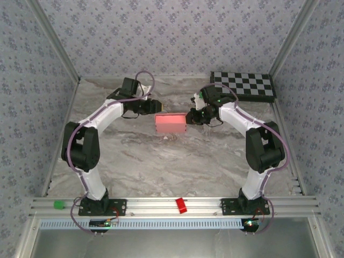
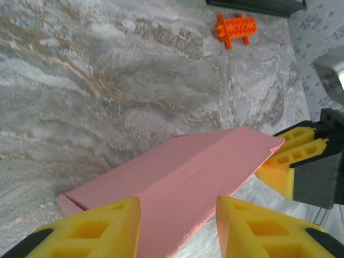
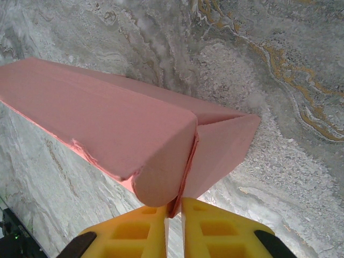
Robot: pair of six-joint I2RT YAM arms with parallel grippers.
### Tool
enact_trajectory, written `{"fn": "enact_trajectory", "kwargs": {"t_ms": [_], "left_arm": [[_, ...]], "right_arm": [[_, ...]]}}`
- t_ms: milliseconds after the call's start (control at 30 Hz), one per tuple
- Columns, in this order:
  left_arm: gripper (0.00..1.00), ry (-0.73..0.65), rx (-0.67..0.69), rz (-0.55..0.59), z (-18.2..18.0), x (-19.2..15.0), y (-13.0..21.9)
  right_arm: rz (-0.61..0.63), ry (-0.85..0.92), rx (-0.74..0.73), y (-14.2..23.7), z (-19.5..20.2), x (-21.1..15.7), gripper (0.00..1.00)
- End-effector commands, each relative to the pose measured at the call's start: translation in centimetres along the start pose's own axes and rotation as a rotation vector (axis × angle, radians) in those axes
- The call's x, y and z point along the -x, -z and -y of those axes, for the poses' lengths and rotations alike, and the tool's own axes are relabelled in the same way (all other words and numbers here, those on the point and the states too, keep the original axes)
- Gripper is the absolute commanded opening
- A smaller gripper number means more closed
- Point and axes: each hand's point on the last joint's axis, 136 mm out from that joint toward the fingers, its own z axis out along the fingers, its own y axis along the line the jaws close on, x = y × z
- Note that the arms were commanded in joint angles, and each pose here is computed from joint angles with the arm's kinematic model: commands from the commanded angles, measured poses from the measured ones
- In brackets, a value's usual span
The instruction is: Fold the paper box
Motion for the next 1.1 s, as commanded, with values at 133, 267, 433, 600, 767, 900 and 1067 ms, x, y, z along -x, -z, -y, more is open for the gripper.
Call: {"fn": "enact_trajectory", "kwargs": {"t_ms": [133, 267, 433, 600, 767, 900, 1067], "left_arm": [[0.41, -0.022, 0.048, -0.058, -0.7, -1.0, -0.3], [0.41, -0.036, 0.054, -0.069, -0.8, -1.2, -0.3], [0.41, -0.050, 0.077, -0.086, -1.1, -1.8, -0.6], [0.41, -0.056, 0.113, -0.096, -1.7, -2.2, -0.9], [0.41, -0.063, 0.145, -0.104, -2.2, -2.5, -1.2], [0.41, -0.065, 0.165, -0.103, -2.5, -2.5, -1.4], [0.41, -0.071, 0.179, -0.105, -2.7, -2.5, -1.6]], "right_arm": [[-0.003, 0.017, -0.006, 0.4, -0.5, 0.3, 0.15], [0.001, 0.018, -0.007, 0.5, -0.5, 0.3, 0.16], [0.012, 0.022, -0.005, 0.7, -0.8, 0.5, 0.21], [0.025, 0.026, -0.005, 1.1, -1.0, 0.8, 0.27], [0.039, 0.030, -0.001, 1.5, -1.2, 1.1, 0.33], [0.049, 0.031, 0.009, 1.6, -1.5, 1.3, 0.37], [0.072, 0.047, 0.033, 2.1, -2.2, 1.7, 0.41]]}}
